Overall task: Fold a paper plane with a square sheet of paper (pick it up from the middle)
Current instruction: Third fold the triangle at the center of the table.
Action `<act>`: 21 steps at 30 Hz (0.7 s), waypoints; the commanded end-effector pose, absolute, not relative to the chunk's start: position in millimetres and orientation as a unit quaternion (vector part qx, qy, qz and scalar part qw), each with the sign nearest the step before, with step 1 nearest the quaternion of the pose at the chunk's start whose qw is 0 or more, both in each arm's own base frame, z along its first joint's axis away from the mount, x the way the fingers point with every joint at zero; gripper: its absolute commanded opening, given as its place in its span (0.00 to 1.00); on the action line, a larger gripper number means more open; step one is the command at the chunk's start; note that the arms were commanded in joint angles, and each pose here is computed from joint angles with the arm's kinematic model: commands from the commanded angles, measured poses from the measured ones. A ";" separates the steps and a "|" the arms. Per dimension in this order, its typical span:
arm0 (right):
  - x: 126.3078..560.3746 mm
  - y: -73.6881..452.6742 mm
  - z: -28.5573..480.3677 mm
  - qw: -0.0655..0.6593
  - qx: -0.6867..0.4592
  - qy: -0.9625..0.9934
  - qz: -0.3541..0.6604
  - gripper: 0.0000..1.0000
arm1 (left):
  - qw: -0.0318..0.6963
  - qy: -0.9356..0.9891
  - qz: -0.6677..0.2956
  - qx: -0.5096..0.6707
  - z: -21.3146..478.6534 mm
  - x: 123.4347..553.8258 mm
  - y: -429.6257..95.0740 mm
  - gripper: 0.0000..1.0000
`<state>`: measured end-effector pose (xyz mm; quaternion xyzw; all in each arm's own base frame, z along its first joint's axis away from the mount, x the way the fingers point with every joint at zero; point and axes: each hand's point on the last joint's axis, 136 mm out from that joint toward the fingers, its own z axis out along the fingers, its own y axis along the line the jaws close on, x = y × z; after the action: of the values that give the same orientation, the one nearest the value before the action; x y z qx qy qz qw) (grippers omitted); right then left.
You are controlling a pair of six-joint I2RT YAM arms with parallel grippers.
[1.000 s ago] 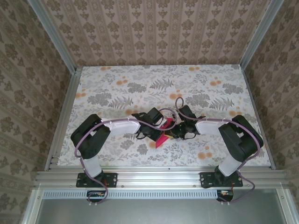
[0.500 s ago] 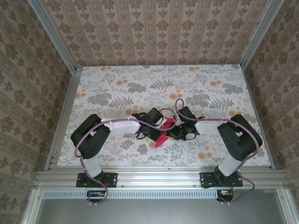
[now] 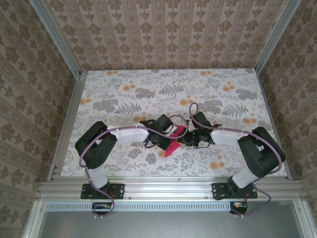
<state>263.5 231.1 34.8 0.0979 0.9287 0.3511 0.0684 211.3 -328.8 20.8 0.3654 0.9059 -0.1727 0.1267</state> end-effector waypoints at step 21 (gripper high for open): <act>275.9 209.9 15.8 0.076 0.153 0.919 0.356 0.12 | 0.106 0.903 -0.164 0.382 13.0 200.3 -325.1 0.01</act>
<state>275.8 215.0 21.3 0.1382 0.9214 0.3546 0.0790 209.2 -329.8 20.6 0.3680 0.9049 -0.1728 0.1258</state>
